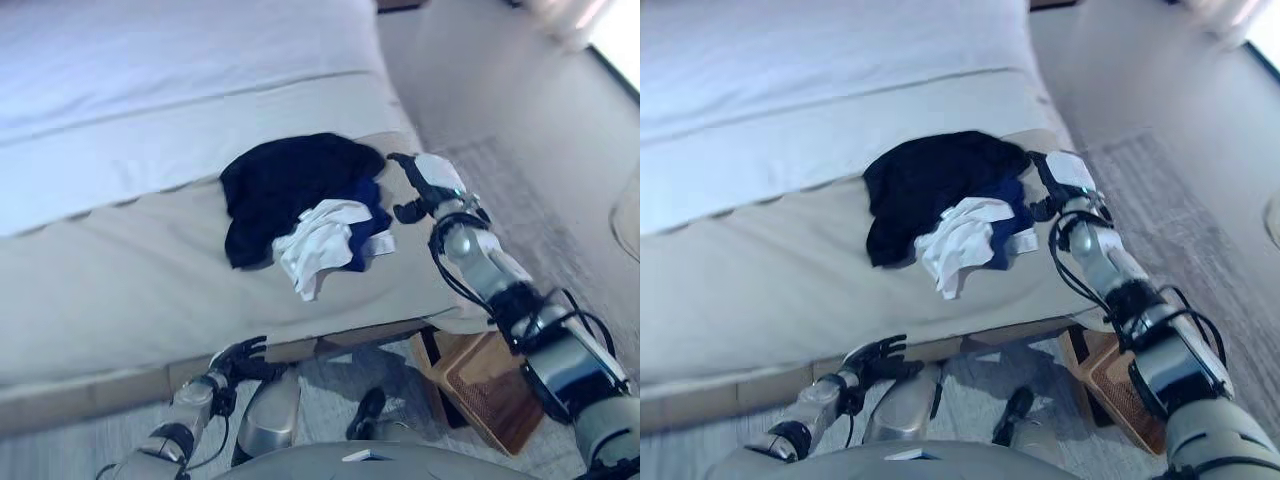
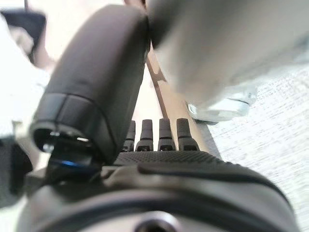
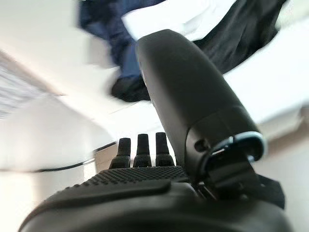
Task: Pick up the clothes from the bed and place them into the basket
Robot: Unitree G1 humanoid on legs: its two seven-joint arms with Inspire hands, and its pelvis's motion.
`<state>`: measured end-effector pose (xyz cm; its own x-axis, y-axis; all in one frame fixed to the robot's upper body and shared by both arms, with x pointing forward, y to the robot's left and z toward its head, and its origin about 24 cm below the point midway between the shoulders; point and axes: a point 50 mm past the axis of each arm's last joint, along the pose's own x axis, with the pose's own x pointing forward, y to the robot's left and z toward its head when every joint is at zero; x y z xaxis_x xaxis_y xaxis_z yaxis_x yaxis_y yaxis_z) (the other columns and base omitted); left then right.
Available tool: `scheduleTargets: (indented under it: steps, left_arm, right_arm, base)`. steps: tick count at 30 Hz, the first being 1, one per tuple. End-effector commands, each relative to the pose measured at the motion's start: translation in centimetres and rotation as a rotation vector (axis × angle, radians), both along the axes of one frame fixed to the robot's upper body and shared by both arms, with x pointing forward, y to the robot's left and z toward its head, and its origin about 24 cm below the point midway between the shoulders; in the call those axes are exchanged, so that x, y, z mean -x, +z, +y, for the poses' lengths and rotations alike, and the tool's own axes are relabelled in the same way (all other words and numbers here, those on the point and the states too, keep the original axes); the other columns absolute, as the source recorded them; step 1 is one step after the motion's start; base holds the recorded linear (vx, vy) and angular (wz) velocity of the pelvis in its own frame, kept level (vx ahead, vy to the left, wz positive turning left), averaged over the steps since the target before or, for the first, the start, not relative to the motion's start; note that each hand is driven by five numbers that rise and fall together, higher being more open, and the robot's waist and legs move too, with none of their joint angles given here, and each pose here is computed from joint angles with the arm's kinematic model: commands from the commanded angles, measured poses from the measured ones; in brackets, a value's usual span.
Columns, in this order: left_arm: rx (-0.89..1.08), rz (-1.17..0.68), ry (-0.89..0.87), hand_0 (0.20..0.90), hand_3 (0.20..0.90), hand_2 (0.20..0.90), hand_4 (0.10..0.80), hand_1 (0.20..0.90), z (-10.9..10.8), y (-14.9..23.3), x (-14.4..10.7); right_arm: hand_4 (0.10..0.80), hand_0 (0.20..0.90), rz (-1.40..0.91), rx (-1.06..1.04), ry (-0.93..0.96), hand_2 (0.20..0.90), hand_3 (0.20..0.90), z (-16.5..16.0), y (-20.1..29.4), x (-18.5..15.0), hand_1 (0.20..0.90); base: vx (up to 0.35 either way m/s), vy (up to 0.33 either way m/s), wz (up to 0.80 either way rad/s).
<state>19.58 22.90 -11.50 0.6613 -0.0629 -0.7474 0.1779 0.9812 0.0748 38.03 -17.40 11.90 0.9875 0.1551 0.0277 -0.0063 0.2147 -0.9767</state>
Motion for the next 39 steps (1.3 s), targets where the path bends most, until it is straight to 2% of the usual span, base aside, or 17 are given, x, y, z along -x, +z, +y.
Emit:
scheduleTargets:
  steps: [1,5,9,15,18,19,20,23,26,28,29,32,33,34,36,39]
  left_arm:
    - [-0.117,0.106,0.054,0.900,0.900,0.900,0.800,0.900,4.4,-0.4,3.4]
    - [-0.117,0.037,0.056,0.900,0.900,0.900,0.800,0.900,4.8,0.6,1.9]
    - [-0.104,-0.015,0.048,0.900,0.900,0.900,0.800,0.900,4.7,1.3,0.7]
    - [-0.078,-0.076,-0.009,0.900,0.900,0.900,0.800,0.900,3.5,2.1,-1.1]
    - [-0.075,-0.073,-0.043,0.900,0.900,0.900,0.800,0.900,2.9,2.1,-1.3]
    - [-0.074,-0.071,-0.051,0.900,0.900,0.900,0.800,0.900,2.8,2.1,-1.3]
    - [-0.074,-0.068,-0.058,0.900,0.900,0.900,0.800,0.900,2.6,2.0,-1.2]
    - [-0.071,-0.059,-0.062,0.900,0.900,0.900,0.800,0.900,2.2,1.7,-0.9]
    - [-0.063,-0.055,-0.045,0.900,0.900,0.900,0.800,0.900,1.7,1.2,-0.2]
    - [-0.055,-0.054,-0.011,0.900,0.900,0.900,0.800,0.900,1.6,0.8,0.6]
    - [-0.055,-0.053,-0.009,0.900,0.900,0.900,0.800,0.900,1.5,0.7,0.7]
    - [-0.048,-0.041,0.038,0.900,0.900,0.900,0.800,0.900,1.4,0.0,1.9]
    - [-0.048,-0.027,0.054,0.900,0.900,0.900,0.800,0.900,1.4,-0.4,2.7]
    - [-0.049,-0.019,0.058,0.900,0.900,0.900,0.800,0.900,1.5,-0.6,3.1]
    - [-0.046,0.018,0.075,0.900,0.900,0.900,0.800,0.900,1.6,-1.3,4.8]
    - [-0.036,0.057,0.079,0.900,0.900,0.900,0.800,0.900,1.6,-1.9,6.3]
  right_arm:
    - [0.800,0.900,-0.050,0.098,0.071,0.900,0.900,2.8,2.8,-1.1,0.900]
    - [0.800,0.900,-0.009,0.103,0.061,0.900,0.900,3.6,2.9,-1.8,0.900]
    - [0.800,0.900,0.100,0.136,-0.011,0.900,0.900,3.1,1.9,-2.3,0.900]
    - [0.800,0.900,0.492,0.242,-0.269,0.900,0.900,-1.0,-1.5,-2.2,0.900]
    - [0.800,0.900,0.505,0.224,-0.306,0.900,0.900,-1.5,-1.0,-2.4,0.900]
    - [0.421,0.575,0.486,0.211,-0.306,0.575,0.521,-1.5,-0.7,-2.6,0.575]
    - [0.100,0.300,0.448,0.184,-0.304,0.300,0.200,-1.5,-0.3,-2.8,0.300]
    - [0.100,0.300,0.202,0.080,-0.311,0.300,0.200,-1.0,2.2,-3.6,0.300]
    - [0.100,0.300,-0.087,-0.126,-0.279,0.300,0.200,0.3,6.3,-4.0,0.300]
    - [0.100,0.300,-0.405,-0.355,-0.193,0.300,0.200,2.0,11.6,-3.0,0.300]
    - [0.100,0.300,-0.439,-0.381,-0.189,0.300,0.200,2.0,11.9,-2.8,0.300]
    - [0.100,0.300,-0.743,-0.556,-0.095,0.300,0.200,2.3,16.0,-0.1,0.300]
    - [0.100,0.300,-0.913,-0.616,-0.046,0.300,0.200,2.0,17.4,1.8,0.300]
    - [0.100,0.300,-0.968,-0.633,-0.031,0.300,0.200,1.8,18.0,2.6,0.300]
    - [0.100,0.300,-1.225,-0.683,0.029,0.300,0.200,0.4,20.0,6.3,0.300]
    - [0.100,0.300,-1.399,-0.674,0.049,0.300,0.200,-1.2,21.3,9.0,0.300]
  base:
    - [-0.042,-0.119,0.37]
    - [0.013,-0.114,0.27]
    - [-0.017,-0.047,0.19]
    - [-0.002,-0.022,0.14]
    - [0.007,-0.009,0.14]
    - [0.003,-0.016,0.13]
    - [0.007,-0.017,0.11]
    - [0.008,-0.009,0.09]
    - [-0.020,0.006,0.03]
    - [-0.054,0.020,-0.12]
    - [-0.044,0.022,-0.13]
    - [-0.014,0.016,-0.19]
    - [0.012,0.027,-0.20]
    - [0.031,0.044,-0.29]
    - [0.022,0.088,-0.35]
    - [0.047,0.108,-0.28]
